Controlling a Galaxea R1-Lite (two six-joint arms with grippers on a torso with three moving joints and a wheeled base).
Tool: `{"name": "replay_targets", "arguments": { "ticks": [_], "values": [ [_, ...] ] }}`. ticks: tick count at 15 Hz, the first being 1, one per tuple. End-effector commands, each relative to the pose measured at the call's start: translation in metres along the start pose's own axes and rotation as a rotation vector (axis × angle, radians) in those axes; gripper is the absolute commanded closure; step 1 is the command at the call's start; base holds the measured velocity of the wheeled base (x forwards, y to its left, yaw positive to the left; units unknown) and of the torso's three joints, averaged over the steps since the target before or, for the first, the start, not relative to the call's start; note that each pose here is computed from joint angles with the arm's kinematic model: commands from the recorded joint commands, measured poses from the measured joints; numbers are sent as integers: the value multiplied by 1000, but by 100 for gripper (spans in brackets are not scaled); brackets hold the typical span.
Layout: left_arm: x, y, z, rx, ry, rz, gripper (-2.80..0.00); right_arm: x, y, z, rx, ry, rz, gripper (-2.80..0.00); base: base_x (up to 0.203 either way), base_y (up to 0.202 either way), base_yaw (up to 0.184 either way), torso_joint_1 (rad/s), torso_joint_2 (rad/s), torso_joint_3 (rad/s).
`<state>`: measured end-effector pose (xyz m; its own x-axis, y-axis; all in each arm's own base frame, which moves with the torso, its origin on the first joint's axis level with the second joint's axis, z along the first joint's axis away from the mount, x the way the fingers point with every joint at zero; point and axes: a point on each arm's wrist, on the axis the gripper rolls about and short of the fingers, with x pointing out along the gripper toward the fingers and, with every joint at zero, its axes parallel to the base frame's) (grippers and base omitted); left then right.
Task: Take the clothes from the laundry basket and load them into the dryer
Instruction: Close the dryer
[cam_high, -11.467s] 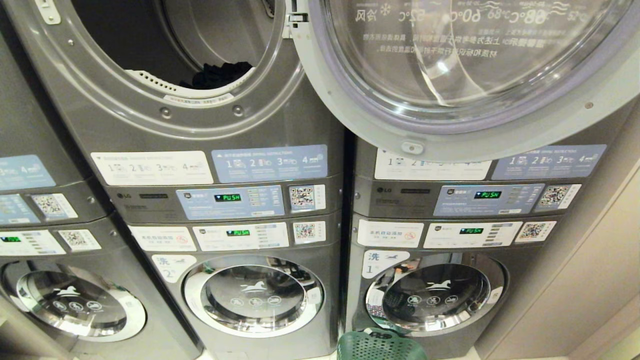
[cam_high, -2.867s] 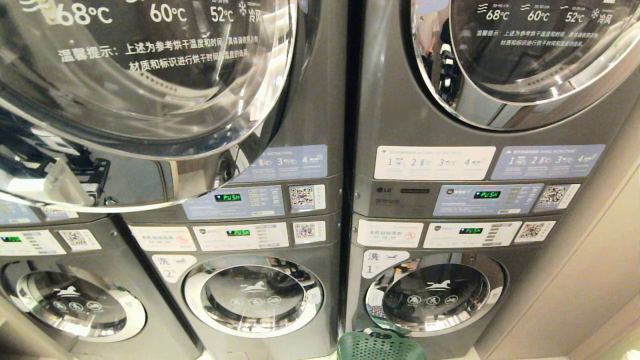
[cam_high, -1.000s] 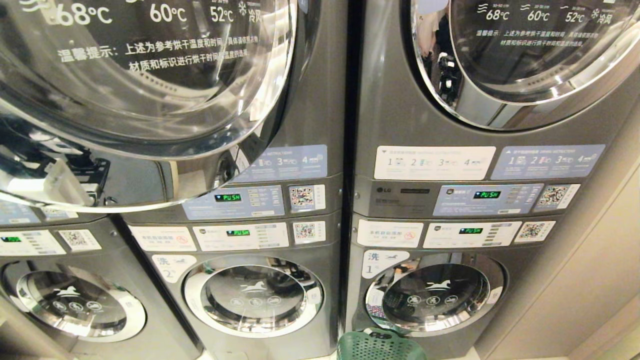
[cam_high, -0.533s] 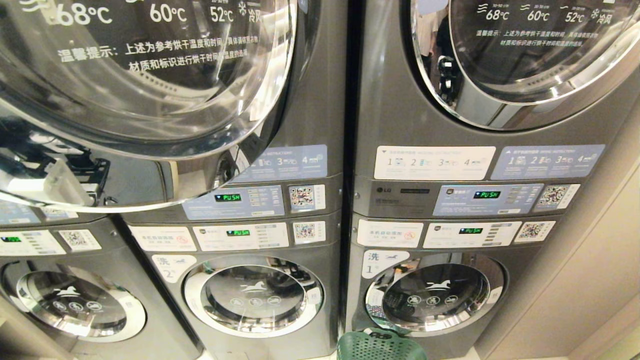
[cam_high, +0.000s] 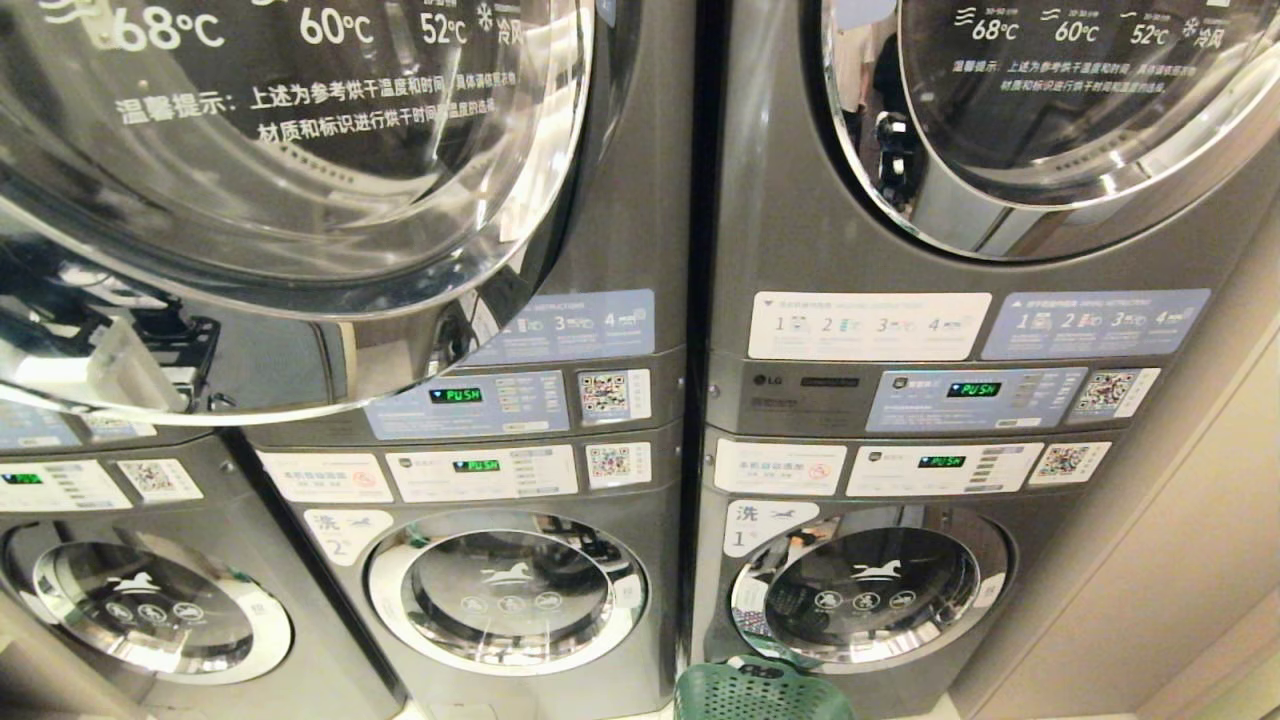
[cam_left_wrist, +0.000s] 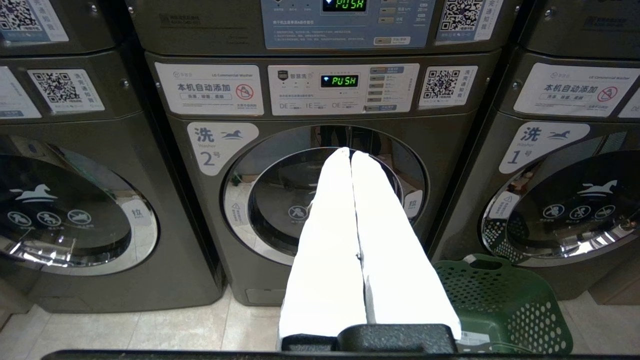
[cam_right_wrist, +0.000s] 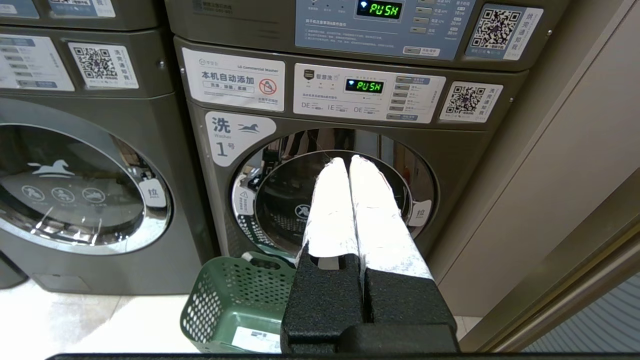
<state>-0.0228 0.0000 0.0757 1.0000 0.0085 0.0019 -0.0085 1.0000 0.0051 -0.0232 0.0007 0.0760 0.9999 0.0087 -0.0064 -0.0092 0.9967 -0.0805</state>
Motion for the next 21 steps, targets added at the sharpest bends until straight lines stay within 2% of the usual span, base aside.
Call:
{"name": "replay_targets", "arguments": {
  "ticks": [1,5,21],
  "values": [
    [0,0,0,-2,-1,1,0,0,0,0,4,1,-1,0,0,0,0,0,0,0],
    [0,0,0,-2,-1,1,0,0,0,0,4,0,0,0,1,53,-1,1,1,1],
    [0,0,0,-2,-1,1,0,0,0,0,29,0,0,0,0,196,-1,1,2,3]
  ]
}}
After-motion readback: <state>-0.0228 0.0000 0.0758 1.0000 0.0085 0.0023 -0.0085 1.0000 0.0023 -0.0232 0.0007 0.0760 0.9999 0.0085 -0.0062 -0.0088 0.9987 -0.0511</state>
